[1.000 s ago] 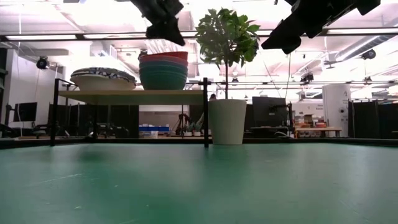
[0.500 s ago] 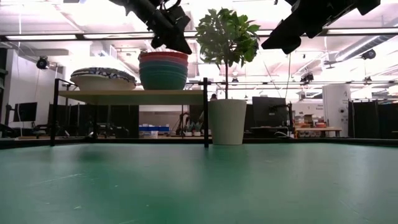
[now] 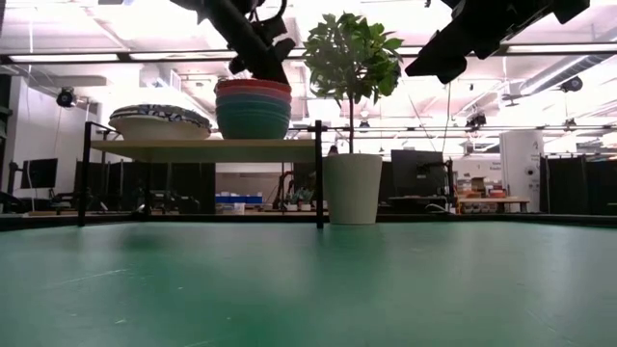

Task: Place and stack bowls onto a shelf
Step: Stack the orange bowl on top of the pink bowl on the shelf, then stack the white patterned bowl on top of the white patterned bowl on the shelf

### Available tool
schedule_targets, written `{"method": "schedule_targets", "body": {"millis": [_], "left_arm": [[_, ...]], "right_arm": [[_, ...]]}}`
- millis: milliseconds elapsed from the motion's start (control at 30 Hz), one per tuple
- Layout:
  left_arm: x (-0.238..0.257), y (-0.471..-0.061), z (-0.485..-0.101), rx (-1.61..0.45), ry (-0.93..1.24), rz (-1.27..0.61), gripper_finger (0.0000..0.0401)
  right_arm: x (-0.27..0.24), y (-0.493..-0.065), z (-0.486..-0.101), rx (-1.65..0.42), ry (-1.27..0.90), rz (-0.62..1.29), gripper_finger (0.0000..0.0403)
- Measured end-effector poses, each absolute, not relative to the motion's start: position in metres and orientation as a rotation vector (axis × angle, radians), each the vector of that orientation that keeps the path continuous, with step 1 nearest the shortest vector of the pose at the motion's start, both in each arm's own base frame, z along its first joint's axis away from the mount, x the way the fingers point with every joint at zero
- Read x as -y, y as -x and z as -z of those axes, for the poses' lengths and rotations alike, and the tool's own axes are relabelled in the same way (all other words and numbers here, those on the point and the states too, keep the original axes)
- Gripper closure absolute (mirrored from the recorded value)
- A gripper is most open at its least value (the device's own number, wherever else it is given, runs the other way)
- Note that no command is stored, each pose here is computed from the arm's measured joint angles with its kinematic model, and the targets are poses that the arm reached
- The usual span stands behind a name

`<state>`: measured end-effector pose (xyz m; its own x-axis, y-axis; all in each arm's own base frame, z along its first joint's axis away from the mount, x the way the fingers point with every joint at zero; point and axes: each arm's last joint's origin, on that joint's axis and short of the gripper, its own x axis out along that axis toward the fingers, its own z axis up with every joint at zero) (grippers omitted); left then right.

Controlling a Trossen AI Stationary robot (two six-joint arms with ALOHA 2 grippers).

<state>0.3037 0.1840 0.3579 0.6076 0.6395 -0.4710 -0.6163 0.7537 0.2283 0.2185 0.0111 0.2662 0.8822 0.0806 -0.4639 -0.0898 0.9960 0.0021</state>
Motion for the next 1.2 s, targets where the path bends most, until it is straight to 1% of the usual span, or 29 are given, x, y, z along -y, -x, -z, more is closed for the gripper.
{"method": "schedule_targets", "body": {"millis": [300, 500, 700, 933, 1067, 1200], "left_arm": [[-0.184, -0.307, -0.353, -0.58, -0.023, -0.724, 0.0401], [-0.172, -0.302, -0.366, -0.542, -0.017, -0.711, 0.0401], [-0.133, -0.304, -0.376, -0.537, -0.03, -0.611, 0.0401], [-0.069, -0.302, -0.375, -0.578, -0.108, -0.415, 0.0401], [-0.039, -0.289, -0.368, -0.54, -0.133, -0.326, 0.0401], [-0.02, -0.266, -0.357, -0.466, -0.109, -0.279, 0.0401]], "right_arm": [[-0.011, -0.219, -0.266, -0.482, 0.02, -0.089, 0.0205], [-0.011, -0.219, -0.266, -0.482, 0.02, -0.089, 0.0205], [-0.011, -0.219, -0.266, -0.483, 0.01, -0.073, 0.0205], [-0.01, -0.219, -0.265, -0.488, -0.052, -0.025, 0.0205], [-0.011, -0.224, -0.258, -0.53, -0.119, -0.008, 0.0205], [-0.012, -0.229, -0.244, -0.627, -0.207, 0.006, 0.0205]]}}
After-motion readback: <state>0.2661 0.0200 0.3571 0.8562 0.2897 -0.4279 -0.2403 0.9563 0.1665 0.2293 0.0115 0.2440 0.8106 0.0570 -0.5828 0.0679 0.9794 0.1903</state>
